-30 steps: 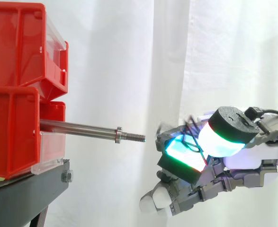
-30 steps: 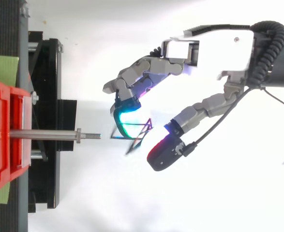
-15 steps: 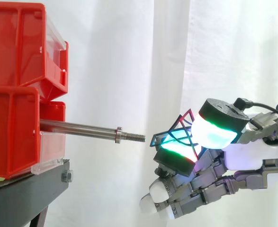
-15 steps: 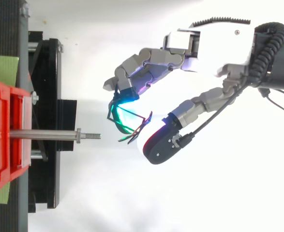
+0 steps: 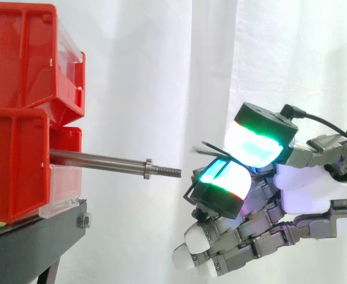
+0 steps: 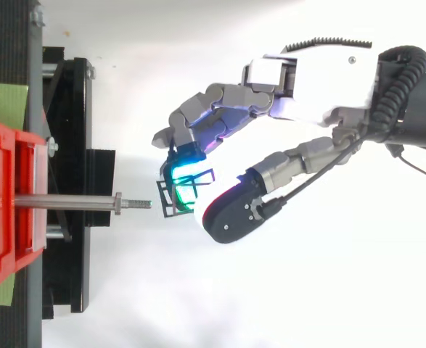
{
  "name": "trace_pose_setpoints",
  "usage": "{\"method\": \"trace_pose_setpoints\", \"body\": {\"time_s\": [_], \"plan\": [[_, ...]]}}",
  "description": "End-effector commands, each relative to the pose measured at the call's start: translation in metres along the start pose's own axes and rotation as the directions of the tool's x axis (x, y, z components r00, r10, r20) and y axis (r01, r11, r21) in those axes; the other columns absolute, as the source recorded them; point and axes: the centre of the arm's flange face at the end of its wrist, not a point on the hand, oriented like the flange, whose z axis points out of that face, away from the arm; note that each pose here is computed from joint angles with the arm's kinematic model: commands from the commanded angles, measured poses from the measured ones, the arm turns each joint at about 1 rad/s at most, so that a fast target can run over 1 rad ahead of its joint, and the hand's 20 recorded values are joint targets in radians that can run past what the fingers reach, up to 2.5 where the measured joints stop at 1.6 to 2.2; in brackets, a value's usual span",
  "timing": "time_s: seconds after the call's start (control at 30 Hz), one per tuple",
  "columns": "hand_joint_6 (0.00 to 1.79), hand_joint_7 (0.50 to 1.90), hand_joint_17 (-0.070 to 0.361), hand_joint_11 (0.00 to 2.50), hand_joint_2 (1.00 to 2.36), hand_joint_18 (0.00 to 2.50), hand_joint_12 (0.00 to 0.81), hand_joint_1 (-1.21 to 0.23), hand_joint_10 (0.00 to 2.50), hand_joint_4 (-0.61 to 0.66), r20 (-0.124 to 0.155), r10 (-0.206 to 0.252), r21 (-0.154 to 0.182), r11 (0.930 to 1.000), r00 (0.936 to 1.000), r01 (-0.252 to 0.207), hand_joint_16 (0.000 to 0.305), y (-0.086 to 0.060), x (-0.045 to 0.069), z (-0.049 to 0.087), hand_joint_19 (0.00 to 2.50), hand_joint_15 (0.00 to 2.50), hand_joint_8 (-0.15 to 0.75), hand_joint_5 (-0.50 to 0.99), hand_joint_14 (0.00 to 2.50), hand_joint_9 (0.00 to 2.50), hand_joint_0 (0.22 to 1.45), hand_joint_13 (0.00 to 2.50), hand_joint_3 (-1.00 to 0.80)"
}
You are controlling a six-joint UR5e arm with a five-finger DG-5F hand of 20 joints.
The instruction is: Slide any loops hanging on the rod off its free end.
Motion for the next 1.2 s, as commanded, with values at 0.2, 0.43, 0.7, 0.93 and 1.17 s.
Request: {"method": "trace_pose_setpoints", "body": {"time_s": [0.2, 0.43, 0.7, 0.93, 1.17], "plan": [[0.79, 1.35, 0.080, 0.15, 1.02, 0.35, 0.273, -0.68, 0.01, 0.10, -0.003, 0.004, 0.001, 1.0000, 1.0000, -0.004, 0.035, -0.0006, 0.0018, -0.0002, 0.00, 0.00, 0.254, -0.17, 0.00, 0.70, 0.60, 0.48, -0.33], [0.83, 1.29, 0.082, 0.14, 1.01, 0.35, 0.274, -0.84, 0.00, 0.12, -0.004, 0.004, -0.002, 1.0000, 1.0000, -0.004, 0.036, 0.0004, 0.0029, 0.0005, 0.00, 0.00, 0.244, -0.21, 0.00, 0.65, 0.65, 0.46, -0.35], [0.82, 1.25, 0.083, 0.15, 1.00, 0.38, 0.270, -0.82, 0.00, 0.14, -0.004, 0.007, 0.000, 1.0000, 1.0000, -0.007, 0.037, 0.0002, 0.0029, 0.0003, 0.00, 0.00, 0.245, -0.21, 0.00, 0.67, 0.65, 0.47, -0.50], [0.81, 1.29, 0.083, 0.15, 1.00, 0.38, 0.272, -0.70, 0.00, 0.14, -0.004, 0.016, 0.000, 0.9999, 0.9999, -0.016, 0.037, 0.0002, 0.0029, 0.0003, 0.00, 0.00, 0.247, -0.19, 0.00, 0.69, 0.60, 0.48, -0.50], [0.84, 1.36, 0.086, 0.14, 1.01, 0.37, 0.274, -0.69, 0.01, 0.10, -0.004, 0.020, 0.000, 0.9998, 0.9998, -0.020, 0.038, 0.0002, 0.0029, 0.0003, 0.00, 0.00, 0.260, -0.18, 0.00, 0.69, 0.58, 0.48, -0.34]]}}
